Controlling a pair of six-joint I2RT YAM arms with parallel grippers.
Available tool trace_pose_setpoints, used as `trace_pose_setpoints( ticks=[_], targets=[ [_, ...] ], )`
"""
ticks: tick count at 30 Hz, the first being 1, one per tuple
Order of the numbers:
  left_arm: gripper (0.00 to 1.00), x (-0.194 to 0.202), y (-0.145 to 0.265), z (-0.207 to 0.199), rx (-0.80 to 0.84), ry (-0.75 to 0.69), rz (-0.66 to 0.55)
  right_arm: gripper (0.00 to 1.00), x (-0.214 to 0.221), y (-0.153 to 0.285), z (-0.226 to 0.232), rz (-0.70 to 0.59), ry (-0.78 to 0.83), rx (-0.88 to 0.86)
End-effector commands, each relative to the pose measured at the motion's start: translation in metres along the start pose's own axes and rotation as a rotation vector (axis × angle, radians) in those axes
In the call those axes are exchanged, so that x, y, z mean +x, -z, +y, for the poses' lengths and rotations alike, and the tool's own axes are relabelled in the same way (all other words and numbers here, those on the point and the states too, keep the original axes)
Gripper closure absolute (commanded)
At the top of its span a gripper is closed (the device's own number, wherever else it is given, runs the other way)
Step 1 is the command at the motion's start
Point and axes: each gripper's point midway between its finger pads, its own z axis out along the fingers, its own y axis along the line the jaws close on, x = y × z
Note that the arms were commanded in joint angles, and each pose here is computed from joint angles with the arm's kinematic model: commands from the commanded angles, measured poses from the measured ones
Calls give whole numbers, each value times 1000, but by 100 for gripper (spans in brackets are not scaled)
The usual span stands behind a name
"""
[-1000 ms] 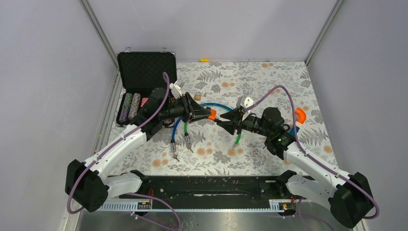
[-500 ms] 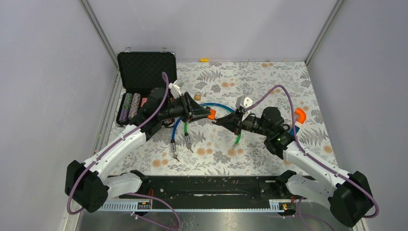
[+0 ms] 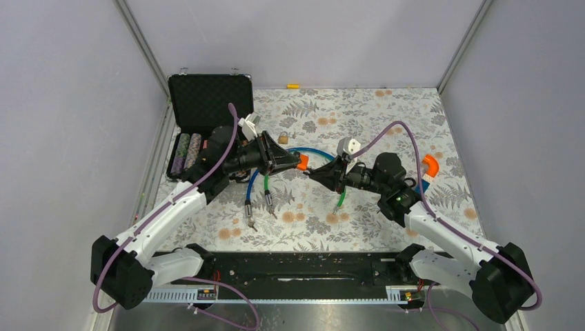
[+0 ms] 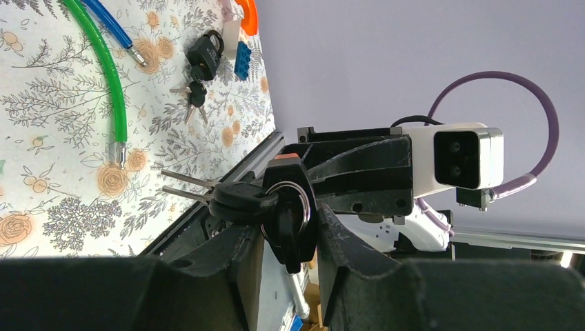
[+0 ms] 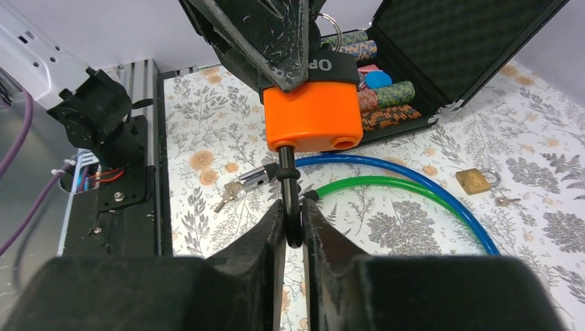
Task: Lock with the key
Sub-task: Lock the lock.
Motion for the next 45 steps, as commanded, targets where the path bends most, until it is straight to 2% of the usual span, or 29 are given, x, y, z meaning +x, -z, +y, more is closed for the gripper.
trace_pose_setpoints(
  ticks=[1,3,7,9,13,18,19,20,21,22,23,24,26,30,36,41,45],
  targets=[
    [100,-9,11,-42,122,-68,-36,85,-37,-6,3,-102,70,-34],
    [100,-9,11,-41,120,-68,-36,91,-45,-7,6,-131,44,-42],
    [100,-8,10,-38,115,-64,-35,73,-56,-8,10,-169,29,-67],
    [100,-8,10,-38,115,-64,-36,73,-56,-9,11,-171,31,-73],
    [100,-8,11,-40,120,-64,-37,100,-51,-12,12,-137,25,-85],
    [100,-10,12,-42,121,-72,-43,100,-49,-12,11,-132,24,-67],
    [96,-10,12,-40,114,-75,-42,100,-50,-11,10,-137,22,-61],
    [84,-10,12,-39,105,-77,-43,100,-53,-10,11,-144,20,-58],
    [64,-11,12,-37,99,-83,-44,100,-58,-10,10,-156,14,-45],
    [49,-11,12,-31,79,-85,-44,100,-64,-8,9,-170,4,-33],
    [28,-11,12,-25,55,-85,-46,100,-69,-6,8,-183,-6,-16],
    [19,-10,13,-18,31,-89,-46,100,-75,-5,6,-194,-23,2],
    [8,-10,17,-10,1,-130,-48,100,-85,-2,4,-196,-52,33],
    [1,-11,30,-7,-19,-278,-50,100,-92,4,5,-199,-65,56],
    [1,-14,60,-41,34,-658,-113,100,-92,6,13,-168,-82,21],
    [1,-10,77,-91,210,-909,-161,100,-98,9,27,-100,-140,-33],
    [1,6,75,-100,330,-1055,-69,100,-102,15,43,-44,-181,-97]
  ],
)
